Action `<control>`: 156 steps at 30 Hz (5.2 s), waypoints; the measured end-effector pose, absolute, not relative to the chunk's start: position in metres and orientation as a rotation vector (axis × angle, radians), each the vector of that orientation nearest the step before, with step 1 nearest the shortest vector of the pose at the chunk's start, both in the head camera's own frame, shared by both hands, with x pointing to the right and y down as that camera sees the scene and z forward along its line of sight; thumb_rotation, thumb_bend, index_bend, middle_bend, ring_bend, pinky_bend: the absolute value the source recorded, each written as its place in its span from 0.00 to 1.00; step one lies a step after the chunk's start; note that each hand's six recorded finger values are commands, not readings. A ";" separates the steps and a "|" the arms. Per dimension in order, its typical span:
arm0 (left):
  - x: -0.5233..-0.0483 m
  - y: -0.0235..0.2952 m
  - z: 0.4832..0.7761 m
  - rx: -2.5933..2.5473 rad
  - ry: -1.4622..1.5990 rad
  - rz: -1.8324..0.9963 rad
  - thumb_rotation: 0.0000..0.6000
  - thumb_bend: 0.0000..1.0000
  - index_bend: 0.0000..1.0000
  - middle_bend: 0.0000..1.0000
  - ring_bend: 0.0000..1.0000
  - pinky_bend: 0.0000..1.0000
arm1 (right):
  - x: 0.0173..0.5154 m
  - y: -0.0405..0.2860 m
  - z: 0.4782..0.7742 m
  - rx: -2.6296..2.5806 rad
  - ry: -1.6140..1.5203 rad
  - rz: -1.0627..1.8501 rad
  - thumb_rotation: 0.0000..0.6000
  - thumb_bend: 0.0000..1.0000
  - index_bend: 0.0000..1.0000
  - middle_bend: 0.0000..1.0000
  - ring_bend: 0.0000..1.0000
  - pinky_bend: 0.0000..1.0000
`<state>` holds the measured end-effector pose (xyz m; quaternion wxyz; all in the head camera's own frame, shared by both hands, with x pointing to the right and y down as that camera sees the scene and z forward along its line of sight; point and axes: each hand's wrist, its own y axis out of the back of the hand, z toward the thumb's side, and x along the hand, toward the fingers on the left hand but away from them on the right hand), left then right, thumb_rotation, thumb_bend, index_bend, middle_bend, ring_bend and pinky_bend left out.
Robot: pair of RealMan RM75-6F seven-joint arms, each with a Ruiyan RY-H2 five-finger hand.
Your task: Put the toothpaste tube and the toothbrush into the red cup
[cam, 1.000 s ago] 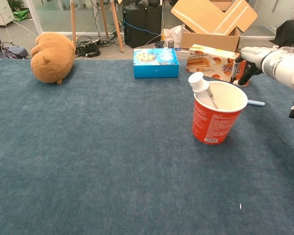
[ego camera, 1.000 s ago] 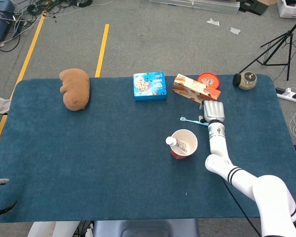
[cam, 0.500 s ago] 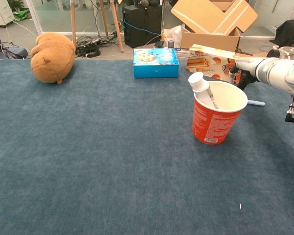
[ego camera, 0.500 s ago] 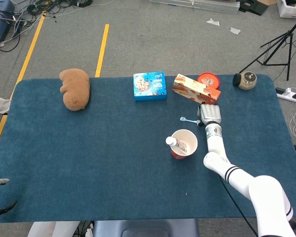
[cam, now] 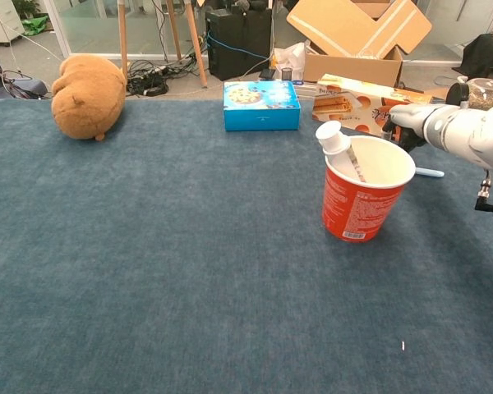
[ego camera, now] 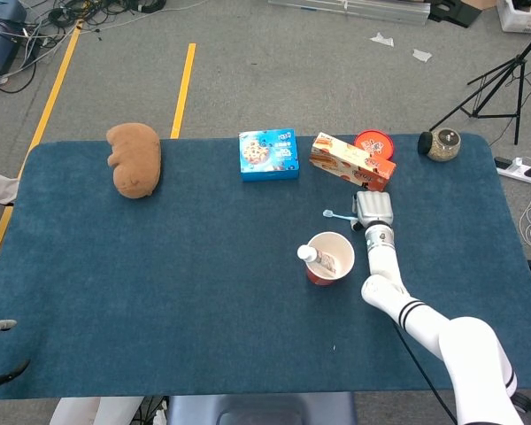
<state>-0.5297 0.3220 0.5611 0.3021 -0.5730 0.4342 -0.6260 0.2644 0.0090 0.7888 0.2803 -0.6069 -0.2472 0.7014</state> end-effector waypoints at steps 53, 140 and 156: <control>-0.535 0.327 0.562 -1.514 1.168 -1.680 1.00 0.00 0.32 0.37 0.33 0.42 | 0.261 0.013 0.803 -1.589 -0.625 1.916 1.00 0.26 0.55 1.00 1.00 1.00; -0.514 0.314 0.554 -1.517 1.134 -1.627 1.00 0.00 0.32 0.37 0.33 0.42 | 0.241 -0.004 0.629 -2.081 -1.125 1.431 1.00 0.32 0.68 1.00 1.00 1.00; -0.516 0.316 0.554 -1.515 1.140 -1.632 1.00 0.00 0.32 0.37 0.33 0.42 | 0.206 0.035 0.606 -2.349 -1.084 1.220 1.00 0.32 0.68 1.00 1.00 1.00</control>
